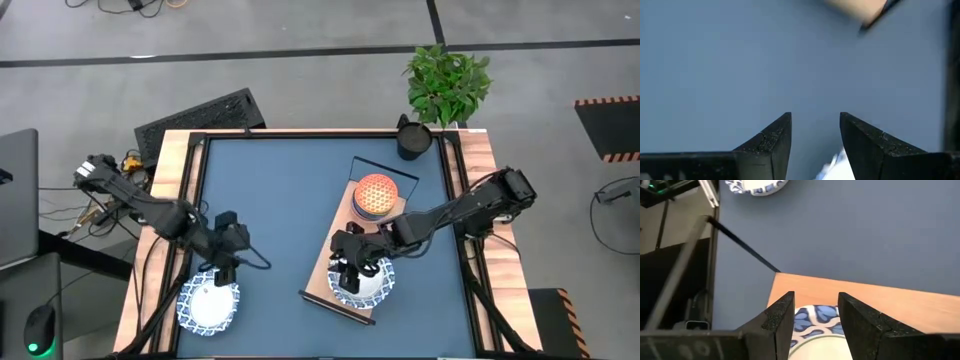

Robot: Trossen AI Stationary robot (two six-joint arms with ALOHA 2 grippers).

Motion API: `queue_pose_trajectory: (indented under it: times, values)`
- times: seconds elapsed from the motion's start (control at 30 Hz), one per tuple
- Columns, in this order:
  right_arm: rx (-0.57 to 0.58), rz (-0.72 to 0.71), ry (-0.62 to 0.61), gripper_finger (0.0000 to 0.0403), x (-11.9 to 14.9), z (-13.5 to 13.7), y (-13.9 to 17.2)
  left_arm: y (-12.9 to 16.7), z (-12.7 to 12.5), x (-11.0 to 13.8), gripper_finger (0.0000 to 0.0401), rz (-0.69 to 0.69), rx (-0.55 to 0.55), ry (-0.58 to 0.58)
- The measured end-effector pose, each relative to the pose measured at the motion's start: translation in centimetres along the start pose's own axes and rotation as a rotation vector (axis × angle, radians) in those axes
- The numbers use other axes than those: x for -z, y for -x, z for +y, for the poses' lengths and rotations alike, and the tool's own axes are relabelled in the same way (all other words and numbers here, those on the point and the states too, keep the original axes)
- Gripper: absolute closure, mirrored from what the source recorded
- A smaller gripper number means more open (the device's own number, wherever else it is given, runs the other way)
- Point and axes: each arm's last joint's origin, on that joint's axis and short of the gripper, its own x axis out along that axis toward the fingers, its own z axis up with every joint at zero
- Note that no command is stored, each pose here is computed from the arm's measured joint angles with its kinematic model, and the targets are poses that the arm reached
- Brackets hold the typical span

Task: Place and stack bowls onto a shelf
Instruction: Stack the white pattern plate into the white pattern plate on the shelf

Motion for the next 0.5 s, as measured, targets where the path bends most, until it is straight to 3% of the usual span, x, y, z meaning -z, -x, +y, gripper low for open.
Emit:
queue_pose_trajectory:
  times: [0.17,0.5]
  values:
    - [-0.007,0.002,0.013,0.0226,0.1,0.3,0.2,-3.4,0.9,3.6,0.0250,0.167,-0.009,-0.033]
    - [-0.003,0.004,0.015,0.0226,0.1,0.2,0.2,-6.9,1.1,8.1,0.0250,0.334,0.158,-0.133]
